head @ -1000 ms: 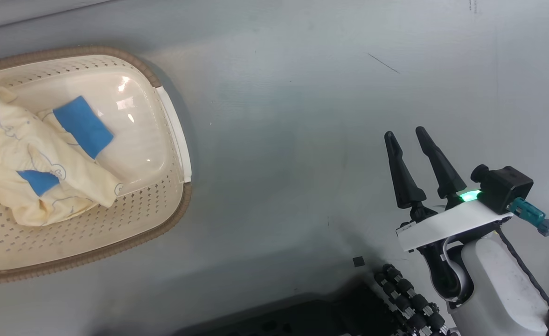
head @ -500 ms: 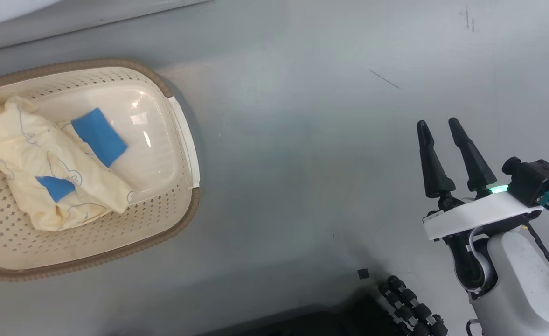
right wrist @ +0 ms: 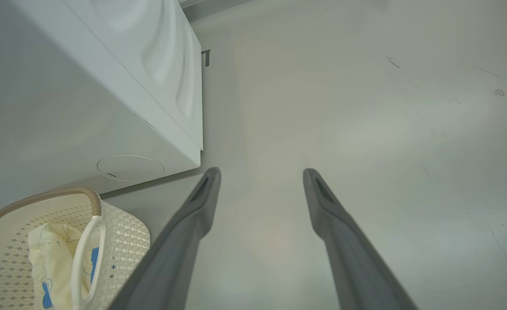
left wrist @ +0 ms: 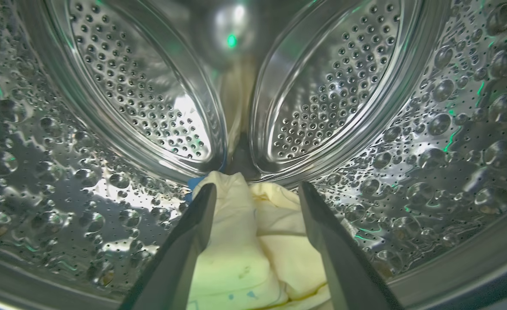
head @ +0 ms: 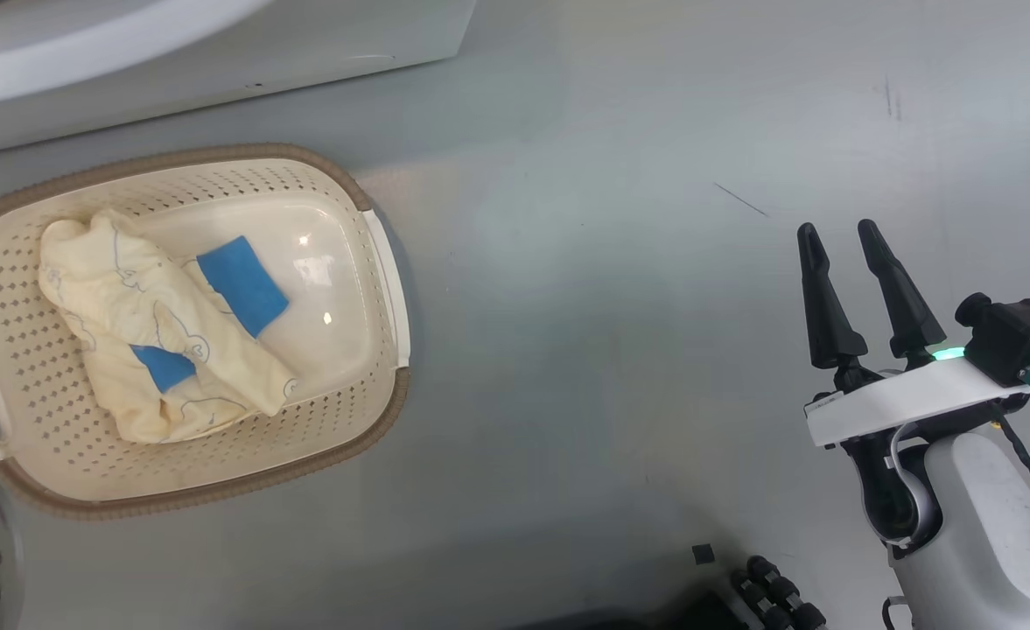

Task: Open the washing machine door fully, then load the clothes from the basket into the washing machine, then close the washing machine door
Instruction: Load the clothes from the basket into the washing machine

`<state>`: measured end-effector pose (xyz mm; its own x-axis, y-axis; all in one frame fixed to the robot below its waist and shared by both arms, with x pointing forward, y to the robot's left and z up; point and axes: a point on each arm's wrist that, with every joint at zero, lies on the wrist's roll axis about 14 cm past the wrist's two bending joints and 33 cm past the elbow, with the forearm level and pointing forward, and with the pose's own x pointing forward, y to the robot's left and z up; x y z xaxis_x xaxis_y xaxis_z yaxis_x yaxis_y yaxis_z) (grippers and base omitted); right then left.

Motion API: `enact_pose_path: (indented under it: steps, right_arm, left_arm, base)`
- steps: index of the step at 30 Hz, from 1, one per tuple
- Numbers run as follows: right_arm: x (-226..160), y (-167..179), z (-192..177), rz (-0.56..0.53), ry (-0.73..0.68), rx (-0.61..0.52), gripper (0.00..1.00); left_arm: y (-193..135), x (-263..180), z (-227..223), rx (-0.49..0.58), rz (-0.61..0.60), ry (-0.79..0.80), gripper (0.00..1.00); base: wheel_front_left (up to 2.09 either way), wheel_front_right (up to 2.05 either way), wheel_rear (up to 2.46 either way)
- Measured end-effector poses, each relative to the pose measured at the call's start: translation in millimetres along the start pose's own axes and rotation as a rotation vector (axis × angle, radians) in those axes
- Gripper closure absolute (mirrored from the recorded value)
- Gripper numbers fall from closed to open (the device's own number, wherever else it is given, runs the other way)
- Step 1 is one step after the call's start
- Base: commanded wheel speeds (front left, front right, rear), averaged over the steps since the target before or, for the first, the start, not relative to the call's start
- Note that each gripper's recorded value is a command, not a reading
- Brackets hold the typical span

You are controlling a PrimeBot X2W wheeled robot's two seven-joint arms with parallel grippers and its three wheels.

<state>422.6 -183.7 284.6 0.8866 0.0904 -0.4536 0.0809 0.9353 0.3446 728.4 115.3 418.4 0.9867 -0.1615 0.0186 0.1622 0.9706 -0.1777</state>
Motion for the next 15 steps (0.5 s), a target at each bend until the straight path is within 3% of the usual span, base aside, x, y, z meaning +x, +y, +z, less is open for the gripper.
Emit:
enact_pose_path:
  steps: [15]
  right_arm:
    - [-6.8, 12.4, 34.5, 0.029, -0.088, -0.011, 0.00]
  left_arm:
    - [12.2, -61.4, -2.8, -0.010, 0.059, 0.024, 0.00]
  base:
    - [0.00, 0.00, 0.00]
